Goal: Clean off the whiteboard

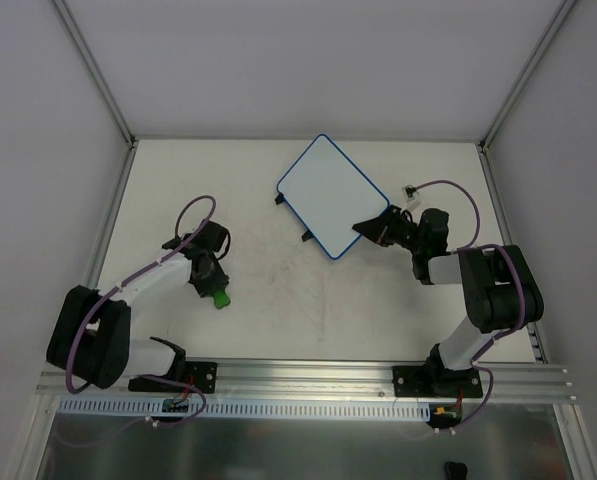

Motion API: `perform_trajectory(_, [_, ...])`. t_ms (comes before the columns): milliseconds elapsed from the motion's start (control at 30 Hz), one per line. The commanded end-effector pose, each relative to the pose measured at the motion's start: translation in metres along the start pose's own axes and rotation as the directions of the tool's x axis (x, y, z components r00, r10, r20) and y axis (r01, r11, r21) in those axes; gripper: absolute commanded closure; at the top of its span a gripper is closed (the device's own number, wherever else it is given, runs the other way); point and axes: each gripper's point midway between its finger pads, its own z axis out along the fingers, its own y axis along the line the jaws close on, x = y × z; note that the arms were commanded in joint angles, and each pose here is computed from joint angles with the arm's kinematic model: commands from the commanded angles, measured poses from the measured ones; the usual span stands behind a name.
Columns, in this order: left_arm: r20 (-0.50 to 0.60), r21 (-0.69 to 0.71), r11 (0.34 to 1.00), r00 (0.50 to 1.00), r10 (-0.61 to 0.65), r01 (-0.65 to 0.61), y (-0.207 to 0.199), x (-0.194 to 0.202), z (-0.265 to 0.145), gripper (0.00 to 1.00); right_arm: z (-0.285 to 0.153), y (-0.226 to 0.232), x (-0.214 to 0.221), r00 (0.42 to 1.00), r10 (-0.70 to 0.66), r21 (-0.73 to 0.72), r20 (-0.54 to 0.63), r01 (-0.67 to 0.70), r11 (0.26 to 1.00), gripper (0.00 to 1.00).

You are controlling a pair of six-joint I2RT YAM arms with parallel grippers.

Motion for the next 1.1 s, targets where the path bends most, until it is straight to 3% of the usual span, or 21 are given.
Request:
perform_trajectory(0, [-0.093,-0.011,1.000,0.996,-0.017,0.016,-0.006,0.012,0.001,1.00,-0.002,0.046,-0.030,0.984,-0.152,-0.152,0.095,0.165,0.975,1.00])
perform_trajectory(267, [-0.079,-0.035,0.999,0.997,-0.006,0.003,0.000,0.010,0.004,1.00,-0.003,0.046,-0.029,0.983,-0.154,-0.152,0.096,0.168,0.974,1.00])
perform_trajectory(367, [-0.069,-0.010,1.000,0.998,0.001,-0.001,-0.004,0.007,0.000,0.84,-0.003,0.046,-0.029,0.983,-0.154,-0.152,0.096,0.168,0.974,1.00])
perform_trajectory(533, [-0.060,0.030,0.999,0.998,0.020,-0.018,-0.011,0.004,-0.007,0.67,-0.003,0.047,-0.030,0.983,-0.156,-0.153,0.098,0.170,0.973,1.00])
perform_trajectory(567, [-0.057,0.031,0.999,0.998,0.021,-0.019,-0.010,0.004,-0.008,0.61,-0.004,0.047,-0.030,0.982,-0.157,-0.151,0.100,0.171,0.974,1.00])
perform_trajectory(600, [-0.049,0.034,0.999,0.999,0.009,-0.007,-0.009,0.003,-0.009,0.42,-0.004,0.047,-0.030,0.983,-0.156,-0.151,0.100,0.170,0.974,1.00])
perform_trajectory(733, [-0.003,0.056,0.998,1.000,-0.002,0.002,-0.007,-0.002,-0.017,0.20,-0.004,0.048,-0.031,0.982,-0.158,-0.152,0.102,0.172,0.973,1.00])
perform_trajectory(933, [0.037,0.110,0.993,0.999,0.034,-0.038,-0.010,-0.008,-0.029,0.15,-0.004,0.047,-0.032,0.982,-0.159,-0.152,0.107,0.174,0.973,0.92])
perform_trajectory(1067, [0.132,0.170,0.981,0.989,0.067,-0.090,-0.008,-0.016,-0.044,0.02,-0.007,0.050,-0.036,0.980,-0.155,-0.167,0.127,0.175,0.970,0.91])
